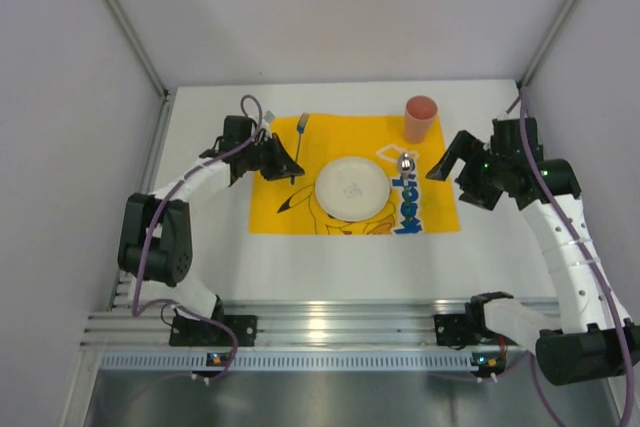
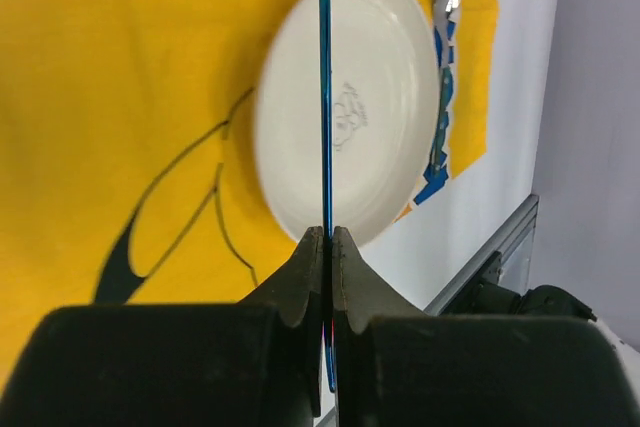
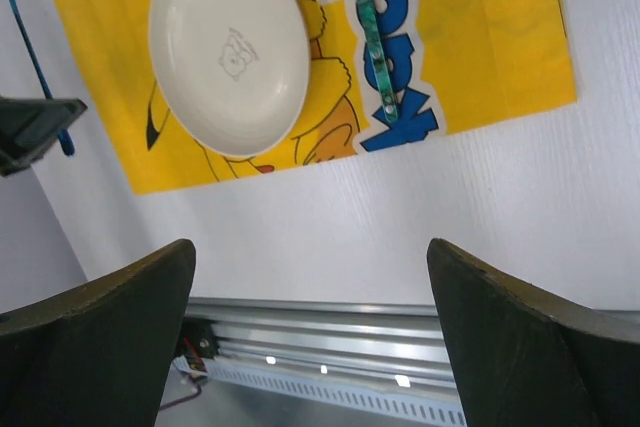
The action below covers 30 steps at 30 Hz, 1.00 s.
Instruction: Set the dinner table for one person
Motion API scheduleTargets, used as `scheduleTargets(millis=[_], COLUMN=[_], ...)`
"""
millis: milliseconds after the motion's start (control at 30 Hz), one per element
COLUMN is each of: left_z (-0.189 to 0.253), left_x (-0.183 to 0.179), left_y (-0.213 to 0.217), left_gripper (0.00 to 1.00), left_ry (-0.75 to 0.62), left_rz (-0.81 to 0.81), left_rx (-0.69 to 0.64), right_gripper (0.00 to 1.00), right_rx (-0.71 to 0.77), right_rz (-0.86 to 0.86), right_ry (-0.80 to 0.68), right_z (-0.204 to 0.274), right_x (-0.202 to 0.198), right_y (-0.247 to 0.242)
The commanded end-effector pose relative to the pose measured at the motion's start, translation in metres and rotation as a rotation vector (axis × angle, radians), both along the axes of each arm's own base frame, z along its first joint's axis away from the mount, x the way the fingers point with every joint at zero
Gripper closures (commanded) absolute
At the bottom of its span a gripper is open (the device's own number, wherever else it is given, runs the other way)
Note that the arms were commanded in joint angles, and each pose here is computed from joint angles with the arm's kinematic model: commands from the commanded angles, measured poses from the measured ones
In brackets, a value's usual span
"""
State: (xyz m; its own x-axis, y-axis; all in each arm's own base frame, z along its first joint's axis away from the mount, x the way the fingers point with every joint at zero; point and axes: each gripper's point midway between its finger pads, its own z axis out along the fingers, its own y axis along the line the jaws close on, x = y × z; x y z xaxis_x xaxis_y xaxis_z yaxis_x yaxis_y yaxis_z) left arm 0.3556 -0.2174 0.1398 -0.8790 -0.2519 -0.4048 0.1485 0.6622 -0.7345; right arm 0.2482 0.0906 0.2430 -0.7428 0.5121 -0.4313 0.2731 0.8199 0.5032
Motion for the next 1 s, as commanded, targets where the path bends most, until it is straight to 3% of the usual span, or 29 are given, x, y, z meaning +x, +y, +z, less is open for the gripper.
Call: scheduleTargets(millis=[0, 133, 233, 333, 367, 400, 567, 767, 833, 867, 967], left_z=[-0.022, -0.041, -0.058, -0.078, -0.084, -0.092, -0.094, -0.077, -0.057, -0.054, -0.02], left_x=[0.01, 0.03, 0.023, 0.009, 0.003, -0.008, -0.036, -0.041, -0.03, -0.019, 0.01], left_y=[0.015, 0.02, 0.029, 0.047, 0.052, 0.06, 0.065, 0.09, 0.105, 0.126, 0.169], left_gripper=[1.0, 1.0, 1.0, 0.87, 0.79, 0.62, 0.36, 0.32, 0.32, 0.33, 0.36], left_ry=[0.102, 0.19, 0.285, 0.379, 0.41, 0.447, 0.487, 0.388, 0.291, 0.233, -0.031], left_rz=[-0.093, -0.121, -0.101, -0.031, -0.017, 0.002, -0.002, 0.066, 0.134, 0.221, 0.409], left_rx=[-0.088, -0.053, 0.001, 0.081, 0.108, 0.133, 0.142, 0.286, 0.35, 0.455, 0.615], right_gripper=[0.0, 0.0, 0.0, 0.0, 0.0, 0.0, 0.0, 0.0, 0.0, 0.0, 0.0], right_rx=[0.013, 0.015, 0.01, 0.015, 0.012, 0.012, 0.0, -0.013, -0.016, -0.021, -0.018], right_rz=[0.037, 0.036, 0.029, 0.017, 0.019, 0.02, 0.033, 0.055, 0.064, 0.074, 0.125], right_ry=[0.07, 0.1, 0.098, 0.093, 0.094, 0.094, 0.107, 0.086, 0.048, 0.022, -0.075], right_z=[-0.024, -0.034, -0.033, -0.03, -0.032, -0.032, -0.042, -0.041, -0.031, -0.026, -0.003], right_x=[-0.014, -0.013, -0.009, -0.006, -0.006, -0.006, -0.009, -0.011, -0.012, -0.013, -0.014], right_y=[0.004, 0.004, 0.001, -0.001, -0.002, -0.002, -0.004, -0.004, -0.005, -0.005, 0.001])
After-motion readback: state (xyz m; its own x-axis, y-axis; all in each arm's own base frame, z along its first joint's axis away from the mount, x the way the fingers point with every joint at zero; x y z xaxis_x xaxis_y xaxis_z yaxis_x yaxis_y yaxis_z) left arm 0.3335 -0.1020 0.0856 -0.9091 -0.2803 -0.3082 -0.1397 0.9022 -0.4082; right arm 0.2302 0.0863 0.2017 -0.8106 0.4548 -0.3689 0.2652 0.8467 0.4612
